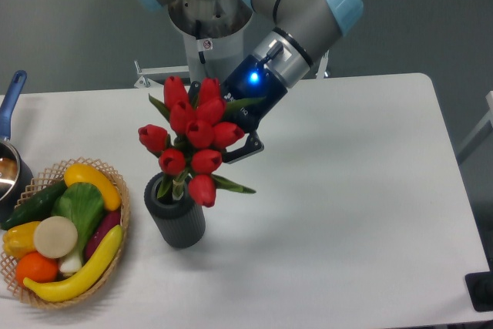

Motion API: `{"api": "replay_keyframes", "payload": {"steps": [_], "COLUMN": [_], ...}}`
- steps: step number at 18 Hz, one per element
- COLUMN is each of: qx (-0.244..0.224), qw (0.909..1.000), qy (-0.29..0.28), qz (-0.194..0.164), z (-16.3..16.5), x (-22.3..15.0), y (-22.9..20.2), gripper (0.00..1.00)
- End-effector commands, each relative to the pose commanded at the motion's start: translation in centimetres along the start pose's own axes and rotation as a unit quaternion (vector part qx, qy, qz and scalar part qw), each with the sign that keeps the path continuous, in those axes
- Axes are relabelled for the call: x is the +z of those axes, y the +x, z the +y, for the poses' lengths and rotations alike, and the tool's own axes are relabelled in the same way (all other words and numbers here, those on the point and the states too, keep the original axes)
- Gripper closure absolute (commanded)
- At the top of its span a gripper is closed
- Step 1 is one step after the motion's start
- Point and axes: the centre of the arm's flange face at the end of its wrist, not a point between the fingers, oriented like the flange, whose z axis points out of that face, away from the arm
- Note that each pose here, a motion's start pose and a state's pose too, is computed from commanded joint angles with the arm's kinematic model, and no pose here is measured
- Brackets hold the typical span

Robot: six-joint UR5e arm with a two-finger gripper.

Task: Pick up the flowers from the vase
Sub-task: 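Lift the tulip bunch up out of the grey vase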

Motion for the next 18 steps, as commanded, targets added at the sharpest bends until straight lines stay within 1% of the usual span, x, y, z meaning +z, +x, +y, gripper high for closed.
{"api": "replay_keyframes", "payload": {"steps": [2,4,8,10,12,15,18], "qx": [-0.017,-0.033,-0.041,-0.042,-0.036,-0.019,-0.012], "qw": [0.9998,0.9987,0.9980,0.9978,0.9980,0.9982,0.9982], "qy": [0.009,0.037,0.048,0.051,0.051,0.051,0.051], "qz": [0.002,0.011,0.004,-0.002,-0.007,-0.024,-0.030], "z": [-0.5,-1.0,-1.7,-2.0,-2.7,-3.9,-4.3], "x": [-0.2,-0.8,-2.1,-2.8,-3.3,-4.7,-5.1], "y": [0.0,0.0,0.0,-0.4,-0.6,-1.5,-2.2], "gripper": [0.58,0.58,0.58,0.58,0.58,0.58,0.58]}}
